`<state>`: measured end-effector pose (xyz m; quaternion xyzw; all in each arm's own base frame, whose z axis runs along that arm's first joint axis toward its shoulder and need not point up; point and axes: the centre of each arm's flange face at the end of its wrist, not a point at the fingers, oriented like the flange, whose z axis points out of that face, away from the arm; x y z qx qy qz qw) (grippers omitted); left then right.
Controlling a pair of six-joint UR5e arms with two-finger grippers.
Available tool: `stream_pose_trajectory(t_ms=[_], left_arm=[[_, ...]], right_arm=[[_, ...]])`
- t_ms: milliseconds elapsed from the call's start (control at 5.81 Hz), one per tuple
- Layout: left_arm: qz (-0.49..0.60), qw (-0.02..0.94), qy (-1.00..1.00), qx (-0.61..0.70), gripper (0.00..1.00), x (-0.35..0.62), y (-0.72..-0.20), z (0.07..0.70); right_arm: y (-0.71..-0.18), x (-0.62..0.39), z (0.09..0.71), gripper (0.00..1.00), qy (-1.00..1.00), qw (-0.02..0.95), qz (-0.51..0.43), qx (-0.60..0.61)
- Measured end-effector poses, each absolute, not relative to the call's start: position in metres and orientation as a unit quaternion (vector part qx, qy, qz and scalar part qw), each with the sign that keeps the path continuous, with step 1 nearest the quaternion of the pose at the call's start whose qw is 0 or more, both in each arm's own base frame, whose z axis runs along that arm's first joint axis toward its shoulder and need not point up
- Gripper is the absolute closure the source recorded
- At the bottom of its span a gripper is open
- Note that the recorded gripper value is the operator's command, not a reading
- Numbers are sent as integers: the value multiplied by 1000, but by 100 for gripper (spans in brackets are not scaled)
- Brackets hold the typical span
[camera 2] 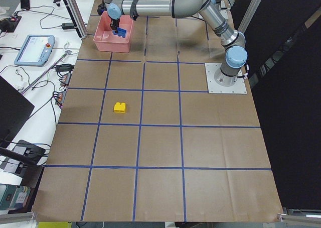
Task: Put all blocks into box
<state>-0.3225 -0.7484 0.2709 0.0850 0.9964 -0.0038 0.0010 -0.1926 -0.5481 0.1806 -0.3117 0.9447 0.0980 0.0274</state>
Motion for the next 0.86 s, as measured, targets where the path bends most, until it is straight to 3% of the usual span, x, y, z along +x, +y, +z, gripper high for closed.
stream_pose_trajectory(t_ms=[344, 860], left_arm=[[-21, -1, 997, 75, 0, -302, -750, 294], [-30, 3, 997, 64, 0, -124, -755, 365]], right_arm=[[-567, -197, 213, 62, 950, 6, 68, -305], [-638, -143, 307, 61, 969, -27, -2, -246]])
